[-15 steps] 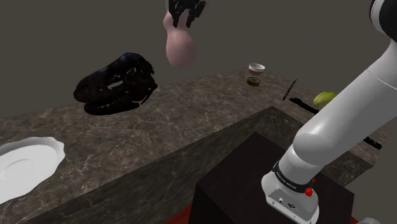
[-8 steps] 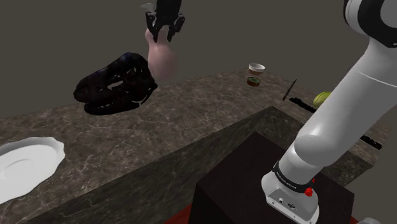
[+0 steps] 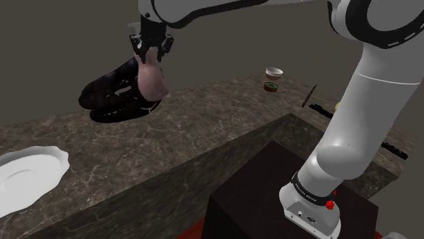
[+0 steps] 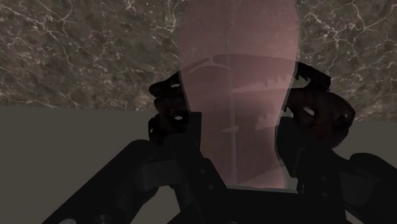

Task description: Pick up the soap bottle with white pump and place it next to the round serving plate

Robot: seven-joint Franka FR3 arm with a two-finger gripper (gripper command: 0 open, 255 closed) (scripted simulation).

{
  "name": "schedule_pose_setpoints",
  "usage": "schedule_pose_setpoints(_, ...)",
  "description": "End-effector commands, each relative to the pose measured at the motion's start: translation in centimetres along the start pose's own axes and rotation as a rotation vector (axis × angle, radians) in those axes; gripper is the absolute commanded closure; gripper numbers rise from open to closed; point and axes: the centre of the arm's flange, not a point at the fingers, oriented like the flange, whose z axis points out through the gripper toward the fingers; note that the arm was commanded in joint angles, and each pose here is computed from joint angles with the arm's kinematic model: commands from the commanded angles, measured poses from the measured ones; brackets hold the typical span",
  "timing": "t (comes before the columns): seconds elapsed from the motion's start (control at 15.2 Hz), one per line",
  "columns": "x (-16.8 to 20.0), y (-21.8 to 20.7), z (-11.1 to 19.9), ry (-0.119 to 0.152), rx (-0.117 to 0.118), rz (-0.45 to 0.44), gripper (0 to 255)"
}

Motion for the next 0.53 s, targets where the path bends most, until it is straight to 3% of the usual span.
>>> schedule_pose_setpoints(0.0, 0.1, -2.1, 1.3, 0.003, 0.001, 0.002, 255)
schedule_pose_setpoints(0.46, -0.4, -9.3, 7.1, 0.003, 0.001, 0.002, 255)
